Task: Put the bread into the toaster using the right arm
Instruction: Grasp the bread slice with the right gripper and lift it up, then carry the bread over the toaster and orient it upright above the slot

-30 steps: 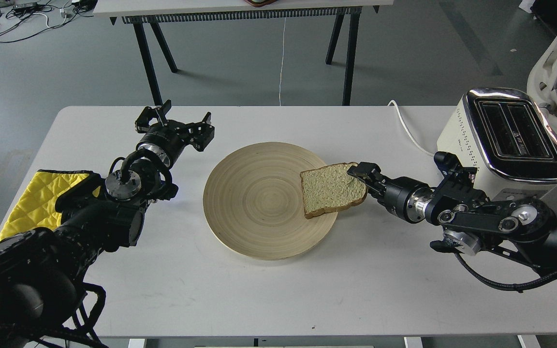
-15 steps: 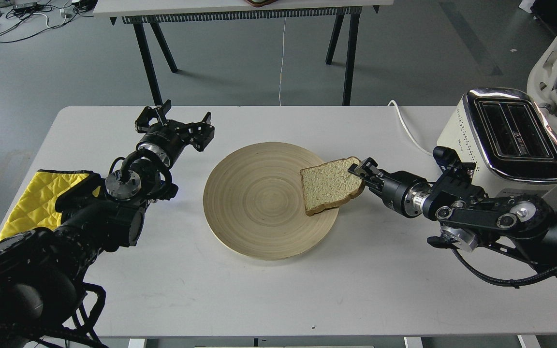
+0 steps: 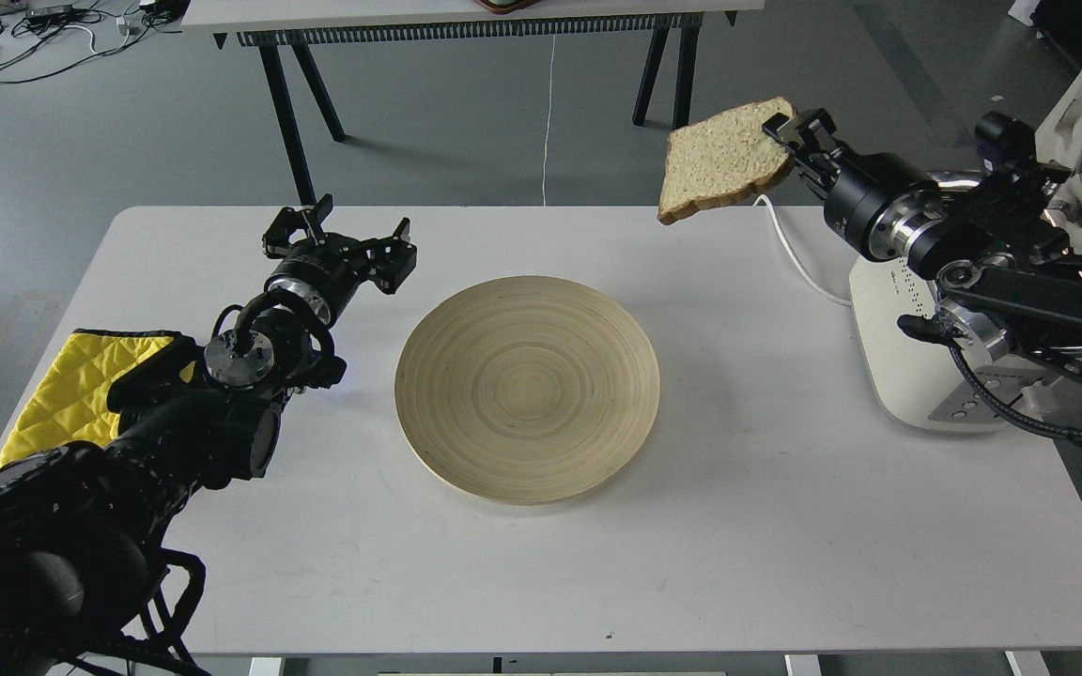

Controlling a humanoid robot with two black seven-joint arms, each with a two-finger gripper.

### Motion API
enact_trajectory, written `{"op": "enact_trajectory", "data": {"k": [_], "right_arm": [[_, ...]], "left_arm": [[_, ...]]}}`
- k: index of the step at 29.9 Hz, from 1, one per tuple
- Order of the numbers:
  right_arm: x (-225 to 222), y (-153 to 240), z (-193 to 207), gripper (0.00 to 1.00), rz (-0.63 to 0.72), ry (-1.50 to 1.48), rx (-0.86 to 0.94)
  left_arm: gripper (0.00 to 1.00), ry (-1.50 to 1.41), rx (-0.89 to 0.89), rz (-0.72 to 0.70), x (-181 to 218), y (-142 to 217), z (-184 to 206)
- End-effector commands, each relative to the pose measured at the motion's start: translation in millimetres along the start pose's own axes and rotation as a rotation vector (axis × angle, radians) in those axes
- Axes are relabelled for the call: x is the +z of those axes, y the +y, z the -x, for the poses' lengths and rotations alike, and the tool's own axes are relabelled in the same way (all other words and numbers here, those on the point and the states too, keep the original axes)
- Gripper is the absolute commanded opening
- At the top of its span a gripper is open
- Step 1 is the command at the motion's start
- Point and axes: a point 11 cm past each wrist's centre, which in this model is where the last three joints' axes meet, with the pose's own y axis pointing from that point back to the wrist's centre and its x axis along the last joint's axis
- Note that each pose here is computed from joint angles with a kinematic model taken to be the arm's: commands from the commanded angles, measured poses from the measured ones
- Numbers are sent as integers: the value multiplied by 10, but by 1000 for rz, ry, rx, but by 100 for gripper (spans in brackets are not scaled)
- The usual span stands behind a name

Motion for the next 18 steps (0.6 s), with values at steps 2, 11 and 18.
{"op": "enact_trajectory", "data": {"k": [2,11,18], "right_arm": [[-97,243,-703,0,3,177,97],[70,823,-1463,0,123,498,124],[384,1143,-1579,0,218,595,39]], "left_arm": [[100,0,0,0,-3,0,-2],[100,0,-1,-1,-3,-3,6],[100,0,-1,-1,-3,-4,6]]}}
